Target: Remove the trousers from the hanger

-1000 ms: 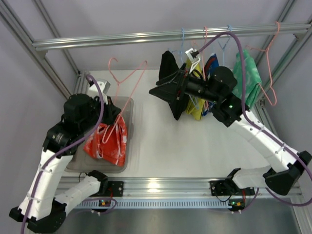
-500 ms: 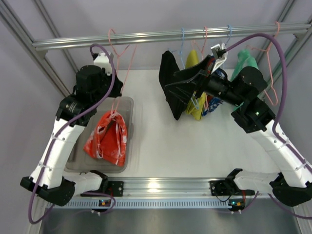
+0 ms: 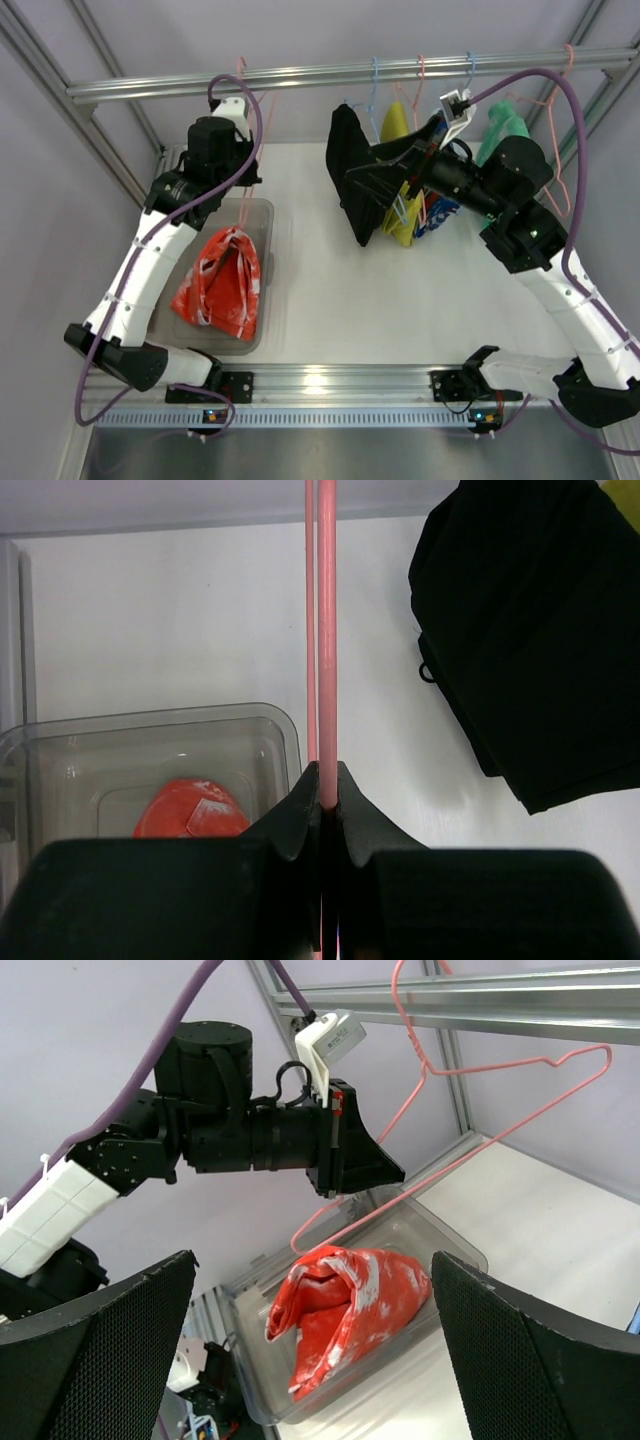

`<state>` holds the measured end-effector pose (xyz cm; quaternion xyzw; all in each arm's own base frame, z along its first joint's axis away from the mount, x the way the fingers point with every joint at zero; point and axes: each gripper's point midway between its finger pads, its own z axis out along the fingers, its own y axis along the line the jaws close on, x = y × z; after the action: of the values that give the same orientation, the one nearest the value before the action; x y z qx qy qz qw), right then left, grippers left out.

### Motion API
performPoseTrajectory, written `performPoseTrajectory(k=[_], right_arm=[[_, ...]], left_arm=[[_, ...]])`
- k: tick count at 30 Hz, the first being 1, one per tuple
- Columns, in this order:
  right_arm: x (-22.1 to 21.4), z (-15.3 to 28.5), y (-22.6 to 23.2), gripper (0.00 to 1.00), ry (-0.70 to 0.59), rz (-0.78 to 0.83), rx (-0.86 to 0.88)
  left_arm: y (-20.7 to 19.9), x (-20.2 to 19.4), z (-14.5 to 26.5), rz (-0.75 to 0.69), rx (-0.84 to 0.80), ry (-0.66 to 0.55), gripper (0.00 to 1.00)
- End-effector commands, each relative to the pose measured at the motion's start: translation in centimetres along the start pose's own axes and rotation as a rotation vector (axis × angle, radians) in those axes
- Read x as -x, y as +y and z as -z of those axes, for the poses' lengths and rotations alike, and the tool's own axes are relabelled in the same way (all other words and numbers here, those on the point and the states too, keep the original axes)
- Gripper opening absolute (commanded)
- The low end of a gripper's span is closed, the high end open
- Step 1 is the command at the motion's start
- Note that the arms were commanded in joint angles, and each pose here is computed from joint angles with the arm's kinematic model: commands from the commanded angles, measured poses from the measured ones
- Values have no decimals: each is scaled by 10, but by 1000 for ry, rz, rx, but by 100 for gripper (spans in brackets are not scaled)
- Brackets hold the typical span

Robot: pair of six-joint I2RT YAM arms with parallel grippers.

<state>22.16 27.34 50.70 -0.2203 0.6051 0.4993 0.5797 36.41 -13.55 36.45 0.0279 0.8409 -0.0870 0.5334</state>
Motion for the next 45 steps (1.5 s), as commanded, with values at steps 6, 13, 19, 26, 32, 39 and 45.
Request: performPoseTrajectory(k=[6,13,19,26,32,39,45], right_arm=[[3,15,-2,100,-16,0,-17],[-1,21,-7,99,-17,3,-35],[1,31,-11,99,-34,16,-74],[6,58,-22,100,-82,102,-182],[-4,100,-54,99,-91,151,-360],[2,162,-83,99,-127,278,-616],[3,217,-104,99,-166,472,-838]], left_arm=[[7,5,-16,49,20,-7,0],[0,-2,-12,37,-58,-14,78],[-7,0,21,23,-162,-60,99],[-11,1,79,-30,-273,-127,99],[33,-26,98,-68,-65,-44,99],[115,-15,140,-100,348,-187,99],[147,-26,165,-146,475,-260,99]])
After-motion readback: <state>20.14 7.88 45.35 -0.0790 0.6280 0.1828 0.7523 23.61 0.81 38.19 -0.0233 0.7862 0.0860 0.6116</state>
